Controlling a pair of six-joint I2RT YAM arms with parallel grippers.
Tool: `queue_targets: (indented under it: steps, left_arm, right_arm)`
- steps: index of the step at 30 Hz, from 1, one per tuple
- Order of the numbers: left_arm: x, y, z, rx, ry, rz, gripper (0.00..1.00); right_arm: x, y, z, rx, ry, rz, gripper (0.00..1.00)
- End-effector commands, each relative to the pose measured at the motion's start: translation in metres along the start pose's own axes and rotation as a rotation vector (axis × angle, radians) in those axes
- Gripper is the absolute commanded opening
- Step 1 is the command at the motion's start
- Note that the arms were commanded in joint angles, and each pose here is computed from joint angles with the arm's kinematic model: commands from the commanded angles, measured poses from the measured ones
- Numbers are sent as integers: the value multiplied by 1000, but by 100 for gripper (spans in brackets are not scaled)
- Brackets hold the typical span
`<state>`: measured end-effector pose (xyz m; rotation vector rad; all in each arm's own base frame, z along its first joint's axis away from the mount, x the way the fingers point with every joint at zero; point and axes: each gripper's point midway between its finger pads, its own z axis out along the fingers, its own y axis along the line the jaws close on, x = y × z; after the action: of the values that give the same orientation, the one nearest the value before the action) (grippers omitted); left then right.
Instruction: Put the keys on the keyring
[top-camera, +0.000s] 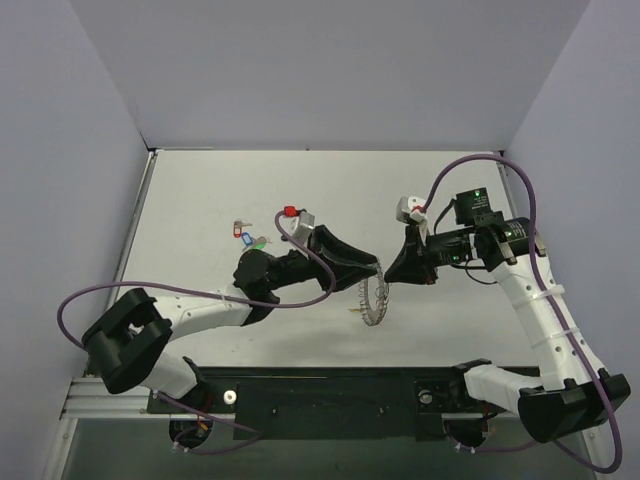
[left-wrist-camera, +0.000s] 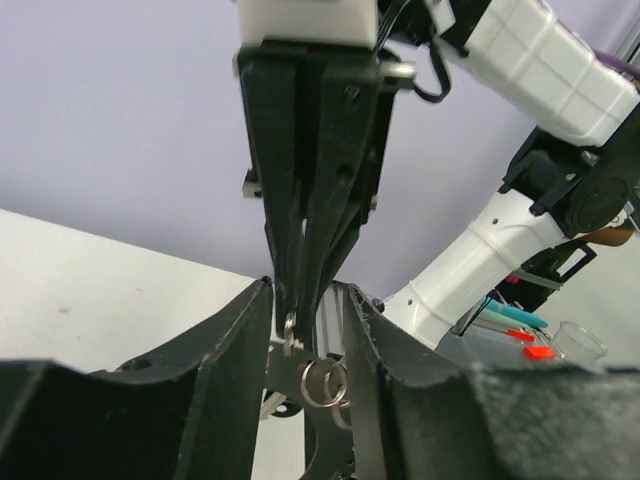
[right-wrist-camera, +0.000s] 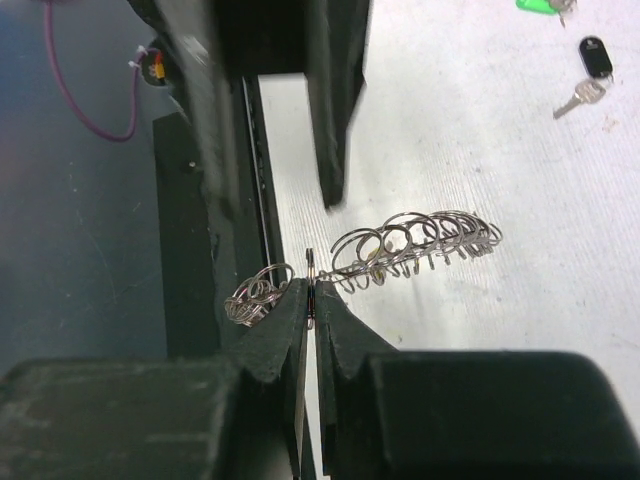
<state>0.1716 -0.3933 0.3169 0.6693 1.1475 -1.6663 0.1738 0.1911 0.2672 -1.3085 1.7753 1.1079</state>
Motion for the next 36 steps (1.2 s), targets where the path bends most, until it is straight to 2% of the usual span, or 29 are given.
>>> queue_targets:
  steps: [1,2,5,8,15,19,22,27,36]
  left_arm:
    - [-47,-22,-4,-18,-40,141,49]
    - [-52,-25,-7,-29,-26,199,51]
    - [-30,-10,-15,-120,171,213,59]
    - [-17,-8,-16,-110,283,241,60]
    - [10,-19,13,-13,395,324,59]
    - [19,-21,28,23,405,357,46]
    - [25,-20,35,41,379,376,42]
    - [29,-23,44,76,348,401,40]
    - [41,-23,52,110,370,382,37]
  right_arm:
    - [11,2,-7,69,46,12,0]
    - [14,1,-11,88,66,10,0]
    - [28,8,-26,104,182,-33,0]
    - [35,13,-35,68,259,-85,0]
    - [43,20,-40,55,284,-80,0]
    - [42,20,-41,57,265,-78,0]
    - [41,22,-41,47,252,-74,0]
    - [40,24,-41,42,244,-80,0]
    - [38,26,-40,35,228,-80,0]
